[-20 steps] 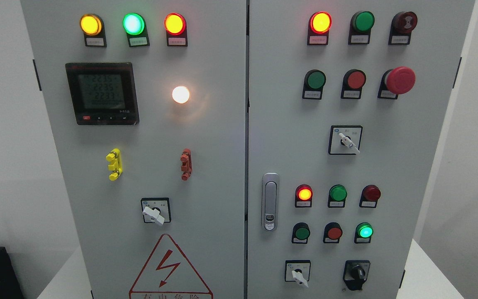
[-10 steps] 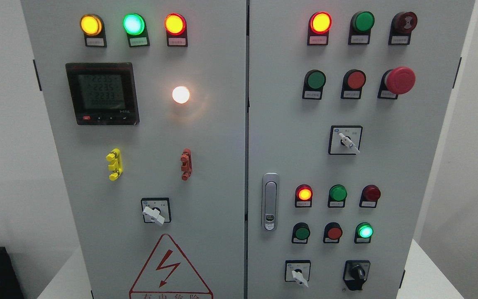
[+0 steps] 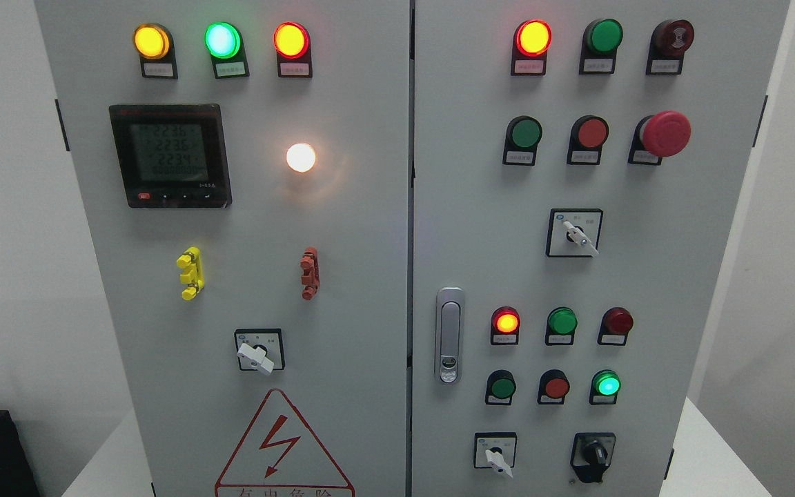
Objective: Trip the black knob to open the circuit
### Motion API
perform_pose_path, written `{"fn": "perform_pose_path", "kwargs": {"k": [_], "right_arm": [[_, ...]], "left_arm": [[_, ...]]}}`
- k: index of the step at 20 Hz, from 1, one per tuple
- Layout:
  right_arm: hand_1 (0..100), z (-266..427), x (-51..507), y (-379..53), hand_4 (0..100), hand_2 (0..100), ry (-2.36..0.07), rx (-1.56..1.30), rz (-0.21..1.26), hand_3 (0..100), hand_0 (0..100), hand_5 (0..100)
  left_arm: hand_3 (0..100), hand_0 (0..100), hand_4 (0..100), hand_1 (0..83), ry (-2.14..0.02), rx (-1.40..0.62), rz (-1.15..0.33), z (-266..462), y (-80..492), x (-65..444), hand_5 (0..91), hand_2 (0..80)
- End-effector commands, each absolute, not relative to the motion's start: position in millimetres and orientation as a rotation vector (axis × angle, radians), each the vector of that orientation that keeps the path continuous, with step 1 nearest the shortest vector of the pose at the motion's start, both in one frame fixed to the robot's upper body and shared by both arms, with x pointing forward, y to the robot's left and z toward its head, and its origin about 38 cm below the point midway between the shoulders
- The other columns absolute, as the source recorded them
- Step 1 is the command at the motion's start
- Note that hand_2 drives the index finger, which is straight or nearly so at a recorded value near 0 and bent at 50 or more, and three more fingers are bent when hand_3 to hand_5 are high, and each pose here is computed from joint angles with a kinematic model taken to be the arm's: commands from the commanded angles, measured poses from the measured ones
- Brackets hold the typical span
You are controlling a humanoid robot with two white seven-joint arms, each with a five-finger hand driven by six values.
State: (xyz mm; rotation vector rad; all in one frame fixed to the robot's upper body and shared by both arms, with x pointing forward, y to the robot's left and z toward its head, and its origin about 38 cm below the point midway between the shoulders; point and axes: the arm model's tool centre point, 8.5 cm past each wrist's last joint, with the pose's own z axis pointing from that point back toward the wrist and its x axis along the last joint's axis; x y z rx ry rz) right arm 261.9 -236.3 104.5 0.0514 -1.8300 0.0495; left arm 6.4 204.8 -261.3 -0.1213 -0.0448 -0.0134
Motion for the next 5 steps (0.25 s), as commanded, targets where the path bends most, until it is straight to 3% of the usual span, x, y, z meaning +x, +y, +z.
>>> {"fn": "perform_pose_path", "kwargs": {"k": [1, 5], "right_arm": [[0, 106.3, 259.9, -229.2, 0, 0, -1.834, 0.078, 0.061, 1, 0, 0], [0, 105.8, 260.0, -229.7, 0, 0, -1.832, 0.076, 0.06, 1, 0, 0]], "left_arm": [[0, 12, 0, 38.9, -0.061, -0.12, -0.015, -261.7, 205.2, 12.0, 0.0, 0.0], [0, 12, 0, 38.9, -0.061, -0.12, -0.014, -261.7, 205.1, 12.0, 0.0, 0.0]]}}
